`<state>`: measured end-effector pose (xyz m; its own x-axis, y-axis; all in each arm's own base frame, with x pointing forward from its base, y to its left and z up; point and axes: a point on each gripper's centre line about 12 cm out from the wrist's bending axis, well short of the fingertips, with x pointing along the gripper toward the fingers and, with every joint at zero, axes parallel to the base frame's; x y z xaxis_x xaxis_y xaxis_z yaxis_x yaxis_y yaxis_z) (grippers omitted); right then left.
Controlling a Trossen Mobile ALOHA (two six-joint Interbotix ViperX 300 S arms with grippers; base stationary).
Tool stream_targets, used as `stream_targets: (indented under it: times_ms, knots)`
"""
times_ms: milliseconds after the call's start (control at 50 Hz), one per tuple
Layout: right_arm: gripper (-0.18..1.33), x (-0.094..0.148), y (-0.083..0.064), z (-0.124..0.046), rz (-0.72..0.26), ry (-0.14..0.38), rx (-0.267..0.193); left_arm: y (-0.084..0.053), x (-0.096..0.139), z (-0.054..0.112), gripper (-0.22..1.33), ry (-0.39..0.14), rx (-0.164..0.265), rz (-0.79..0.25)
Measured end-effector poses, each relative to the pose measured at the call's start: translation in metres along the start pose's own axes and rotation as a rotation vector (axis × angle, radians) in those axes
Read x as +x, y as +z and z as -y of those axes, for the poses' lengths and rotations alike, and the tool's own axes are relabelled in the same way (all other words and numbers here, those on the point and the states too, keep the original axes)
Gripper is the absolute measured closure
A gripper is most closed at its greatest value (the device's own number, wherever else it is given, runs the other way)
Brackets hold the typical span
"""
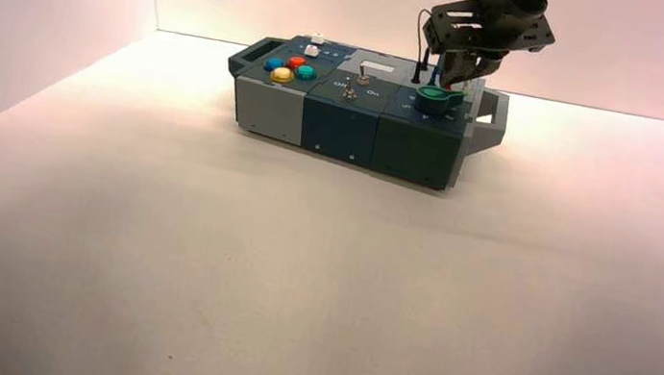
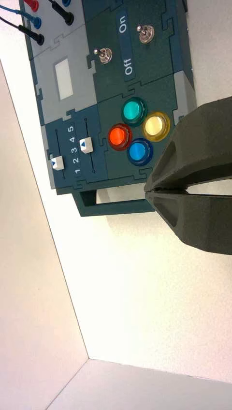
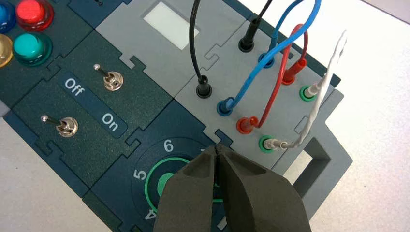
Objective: Turn the knob to position 2.
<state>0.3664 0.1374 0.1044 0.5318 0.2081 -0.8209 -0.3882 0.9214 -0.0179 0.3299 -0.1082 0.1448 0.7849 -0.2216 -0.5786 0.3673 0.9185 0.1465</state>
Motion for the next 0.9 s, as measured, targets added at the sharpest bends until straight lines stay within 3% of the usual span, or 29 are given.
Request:
stream_targets:
  times_ms: [280,440,620,900]
  knots:
    - [1.29,-0.004,0.003,0.000,0.014,0.000,0.000,0.001,0.000,0.000,1.28,-0.001,0.001,0.002]
    - [1.29,-0.020,0.011,0.000,0.058,-0.002,0.000,0.000,0.000,0.001,1.28,-0.001,0.001,0.000]
    - [1.29,-0.038,0.009,0.001,0.092,-0.007,0.003,0.001,0.000,0.000,1.28,0.000,0.000,0.002]
    - [1.29,-0.060,-0.001,0.025,0.130,-0.053,0.057,0.000,0.000,0.000,1.28,0.000,0.000,0.000]
